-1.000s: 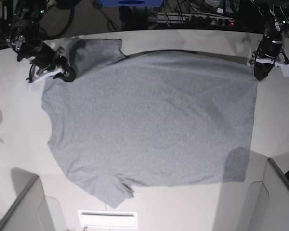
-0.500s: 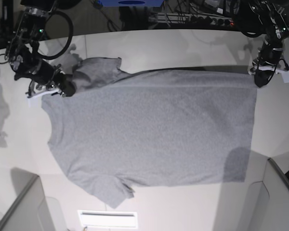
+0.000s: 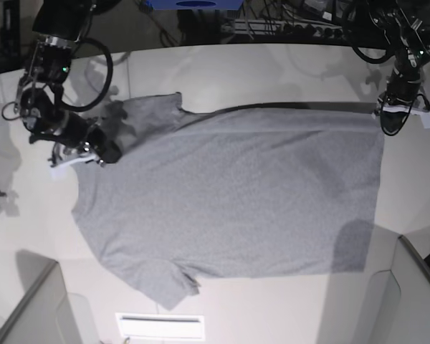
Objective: Fold the T-shirt properly
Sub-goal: 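Pull both shoulder corners apart to straighten the collar edge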
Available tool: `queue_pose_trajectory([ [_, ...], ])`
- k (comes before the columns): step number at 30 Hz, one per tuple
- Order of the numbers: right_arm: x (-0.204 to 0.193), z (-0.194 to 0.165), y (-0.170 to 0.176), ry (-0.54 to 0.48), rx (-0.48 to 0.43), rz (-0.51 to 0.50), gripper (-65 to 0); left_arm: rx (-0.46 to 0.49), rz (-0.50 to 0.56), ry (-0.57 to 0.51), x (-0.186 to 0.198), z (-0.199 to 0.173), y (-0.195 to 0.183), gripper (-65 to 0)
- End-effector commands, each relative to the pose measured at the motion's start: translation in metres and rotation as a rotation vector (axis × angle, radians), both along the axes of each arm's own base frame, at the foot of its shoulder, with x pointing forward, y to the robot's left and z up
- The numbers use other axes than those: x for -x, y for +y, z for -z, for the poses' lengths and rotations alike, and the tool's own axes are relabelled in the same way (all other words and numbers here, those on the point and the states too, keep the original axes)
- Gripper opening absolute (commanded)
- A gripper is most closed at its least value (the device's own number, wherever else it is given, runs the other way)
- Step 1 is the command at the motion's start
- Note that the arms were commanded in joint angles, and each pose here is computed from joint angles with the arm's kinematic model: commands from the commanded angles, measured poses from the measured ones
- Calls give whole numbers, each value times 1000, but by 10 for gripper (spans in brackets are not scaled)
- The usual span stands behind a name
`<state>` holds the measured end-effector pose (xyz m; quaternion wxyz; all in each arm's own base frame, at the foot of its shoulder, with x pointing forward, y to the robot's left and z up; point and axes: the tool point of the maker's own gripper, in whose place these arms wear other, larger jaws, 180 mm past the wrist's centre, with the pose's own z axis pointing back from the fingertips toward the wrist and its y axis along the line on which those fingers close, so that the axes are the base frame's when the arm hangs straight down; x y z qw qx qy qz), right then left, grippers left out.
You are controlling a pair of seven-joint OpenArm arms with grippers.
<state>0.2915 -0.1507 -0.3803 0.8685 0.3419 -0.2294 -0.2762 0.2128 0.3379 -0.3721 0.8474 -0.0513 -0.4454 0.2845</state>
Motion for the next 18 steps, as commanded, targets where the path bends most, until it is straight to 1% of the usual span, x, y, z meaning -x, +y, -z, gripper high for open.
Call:
queue_pose_trajectory([
  [1,-12,-13,-1,-48,1,-4,-650,-18,12,-52,-11,-14,2,-650],
  [10,-33,-22,-1,-79,-12,-2,-650,-10,22,-78,-25,-21,-1,-650],
  [14,-38,-24,-1,-83,-16,-2,-650,43,44,-36,-38,-23,-4,-650],
  [18,-43,-14,-1,-51,-36,8,-650,79,43,-40,-52,-29,-3,-650],
])
